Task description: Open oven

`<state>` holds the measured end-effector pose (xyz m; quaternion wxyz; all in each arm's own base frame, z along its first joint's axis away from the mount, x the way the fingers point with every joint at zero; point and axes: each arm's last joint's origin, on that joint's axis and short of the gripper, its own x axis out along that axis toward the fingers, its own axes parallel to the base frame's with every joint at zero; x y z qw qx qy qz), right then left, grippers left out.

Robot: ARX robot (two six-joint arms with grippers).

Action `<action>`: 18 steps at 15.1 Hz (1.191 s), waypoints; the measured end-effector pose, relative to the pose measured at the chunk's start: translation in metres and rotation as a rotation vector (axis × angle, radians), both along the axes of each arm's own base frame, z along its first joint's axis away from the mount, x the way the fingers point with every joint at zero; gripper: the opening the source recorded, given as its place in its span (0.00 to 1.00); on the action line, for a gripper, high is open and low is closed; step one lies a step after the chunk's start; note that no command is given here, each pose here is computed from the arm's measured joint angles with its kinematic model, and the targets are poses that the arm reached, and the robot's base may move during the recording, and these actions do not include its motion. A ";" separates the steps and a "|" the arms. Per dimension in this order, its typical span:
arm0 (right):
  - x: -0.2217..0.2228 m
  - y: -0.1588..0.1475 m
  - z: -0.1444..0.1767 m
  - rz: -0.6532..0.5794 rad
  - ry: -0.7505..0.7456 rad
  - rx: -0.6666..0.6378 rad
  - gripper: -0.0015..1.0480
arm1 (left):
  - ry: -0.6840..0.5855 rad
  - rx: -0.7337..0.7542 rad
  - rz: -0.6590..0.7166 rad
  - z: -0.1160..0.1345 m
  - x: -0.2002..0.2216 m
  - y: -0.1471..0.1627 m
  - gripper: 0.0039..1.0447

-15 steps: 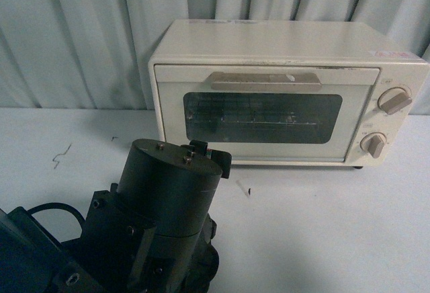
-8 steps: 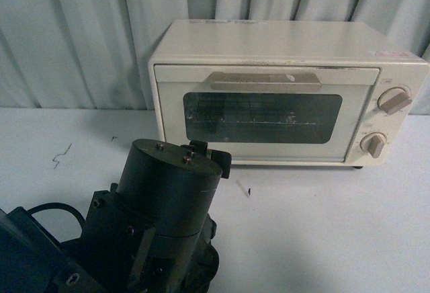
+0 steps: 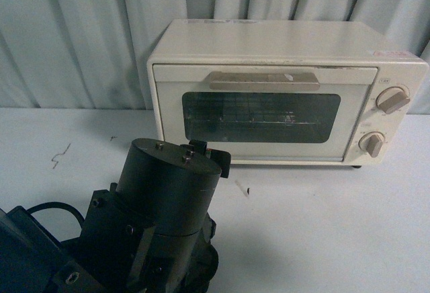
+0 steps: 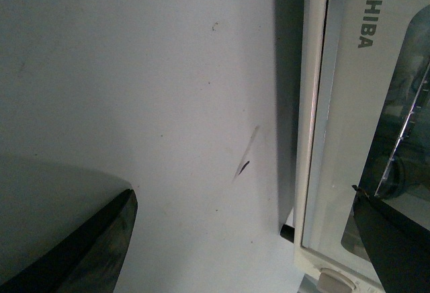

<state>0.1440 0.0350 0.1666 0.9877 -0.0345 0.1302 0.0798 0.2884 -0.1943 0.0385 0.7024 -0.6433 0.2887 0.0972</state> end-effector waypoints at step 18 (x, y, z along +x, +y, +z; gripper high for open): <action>0.203 0.130 -0.012 0.074 -0.095 -0.099 0.02 | 0.000 -0.001 0.000 0.000 0.000 0.000 0.94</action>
